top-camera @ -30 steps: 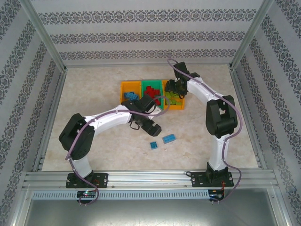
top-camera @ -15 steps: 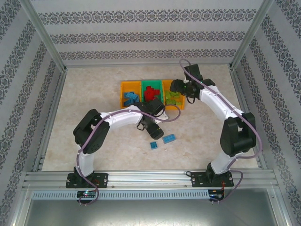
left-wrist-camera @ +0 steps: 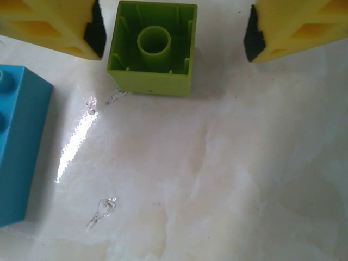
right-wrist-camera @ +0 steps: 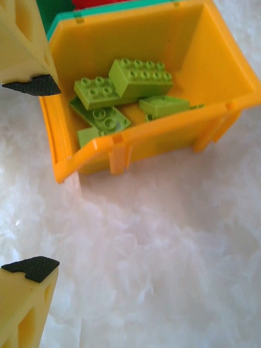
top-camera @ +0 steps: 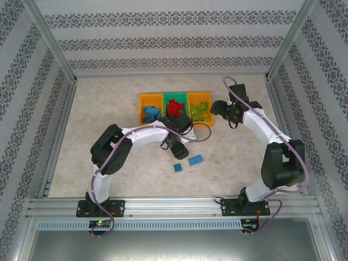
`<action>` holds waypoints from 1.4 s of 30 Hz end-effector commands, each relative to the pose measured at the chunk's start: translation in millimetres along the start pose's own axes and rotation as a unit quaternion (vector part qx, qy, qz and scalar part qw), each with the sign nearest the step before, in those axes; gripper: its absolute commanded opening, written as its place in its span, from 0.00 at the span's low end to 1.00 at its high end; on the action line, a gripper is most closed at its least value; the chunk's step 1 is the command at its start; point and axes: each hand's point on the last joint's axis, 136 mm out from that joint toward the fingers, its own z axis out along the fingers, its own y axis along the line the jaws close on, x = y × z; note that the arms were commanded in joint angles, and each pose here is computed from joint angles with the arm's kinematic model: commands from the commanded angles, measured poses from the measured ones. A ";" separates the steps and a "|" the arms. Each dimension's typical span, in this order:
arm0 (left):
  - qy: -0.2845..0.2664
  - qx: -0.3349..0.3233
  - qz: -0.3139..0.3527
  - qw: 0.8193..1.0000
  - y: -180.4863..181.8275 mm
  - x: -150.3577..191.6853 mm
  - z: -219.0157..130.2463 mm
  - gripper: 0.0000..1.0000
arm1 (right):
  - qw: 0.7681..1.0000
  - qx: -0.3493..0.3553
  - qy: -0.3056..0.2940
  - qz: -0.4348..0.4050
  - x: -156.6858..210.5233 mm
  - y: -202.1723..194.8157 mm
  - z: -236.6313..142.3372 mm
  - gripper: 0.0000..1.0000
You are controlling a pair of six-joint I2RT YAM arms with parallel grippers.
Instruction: Sort the legos into containers by color
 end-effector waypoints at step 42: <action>-0.140 -0.024 -0.216 0.966 56.1 1.0 -107.8 0.25 | 0.976 0.004 0.068 -0.209 42.3 47.6 84.5 0.14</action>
